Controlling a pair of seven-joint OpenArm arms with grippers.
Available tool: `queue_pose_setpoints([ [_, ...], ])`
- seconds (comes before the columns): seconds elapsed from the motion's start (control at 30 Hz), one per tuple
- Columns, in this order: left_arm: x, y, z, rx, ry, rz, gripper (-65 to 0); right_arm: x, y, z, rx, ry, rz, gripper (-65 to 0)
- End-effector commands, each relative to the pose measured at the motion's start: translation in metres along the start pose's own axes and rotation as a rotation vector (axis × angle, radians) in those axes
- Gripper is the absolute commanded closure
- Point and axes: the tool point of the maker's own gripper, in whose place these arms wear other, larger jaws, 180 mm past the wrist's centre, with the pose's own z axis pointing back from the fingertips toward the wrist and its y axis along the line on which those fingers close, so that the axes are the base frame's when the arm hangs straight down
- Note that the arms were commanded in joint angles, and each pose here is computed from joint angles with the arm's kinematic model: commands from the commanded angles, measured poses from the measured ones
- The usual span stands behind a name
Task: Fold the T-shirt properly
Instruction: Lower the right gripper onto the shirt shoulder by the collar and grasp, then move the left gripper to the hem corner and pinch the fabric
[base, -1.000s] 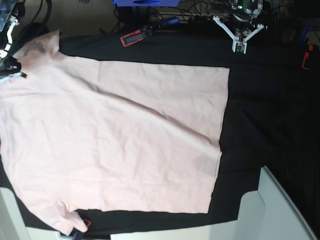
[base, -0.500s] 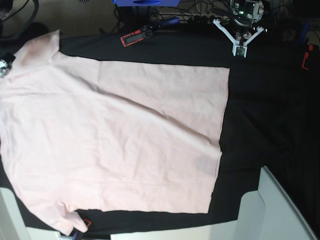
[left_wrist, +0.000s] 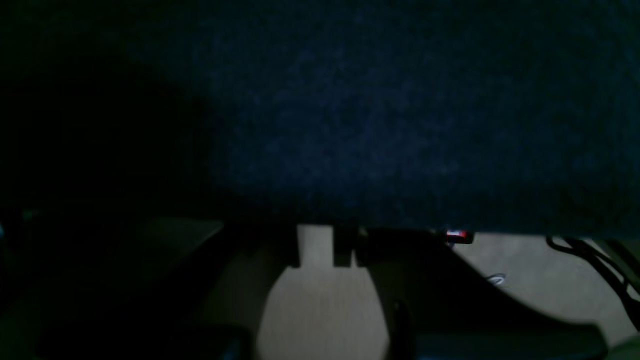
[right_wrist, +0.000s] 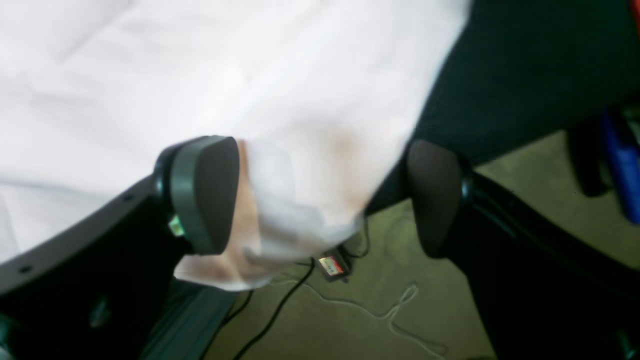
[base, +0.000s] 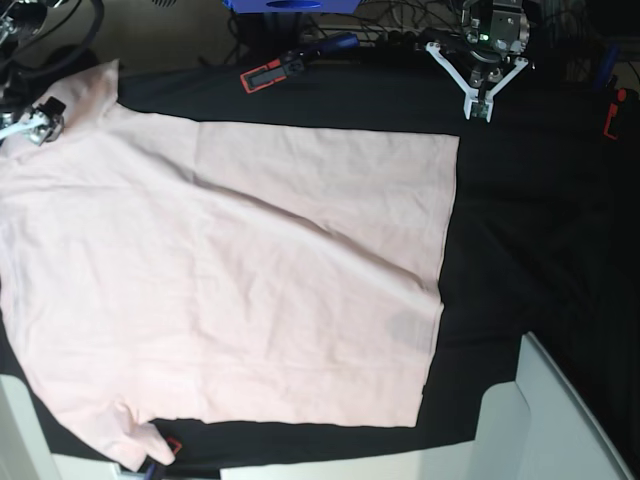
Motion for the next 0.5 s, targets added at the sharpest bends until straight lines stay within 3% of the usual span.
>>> queue_pose_setpoints([
  [0.0,0.172,0.024,0.067,0.086,-0.798,-0.030,-10.1,0.010,-0.006,0.003,-0.009,-0.032,0.008,-48.6],
  [0.47,0.174,0.019,0.088,0.074,-0.838,-0.042,-10.4,0.002,-0.005,-0.005,0.004,-0.013,-0.008,-48.6],
])
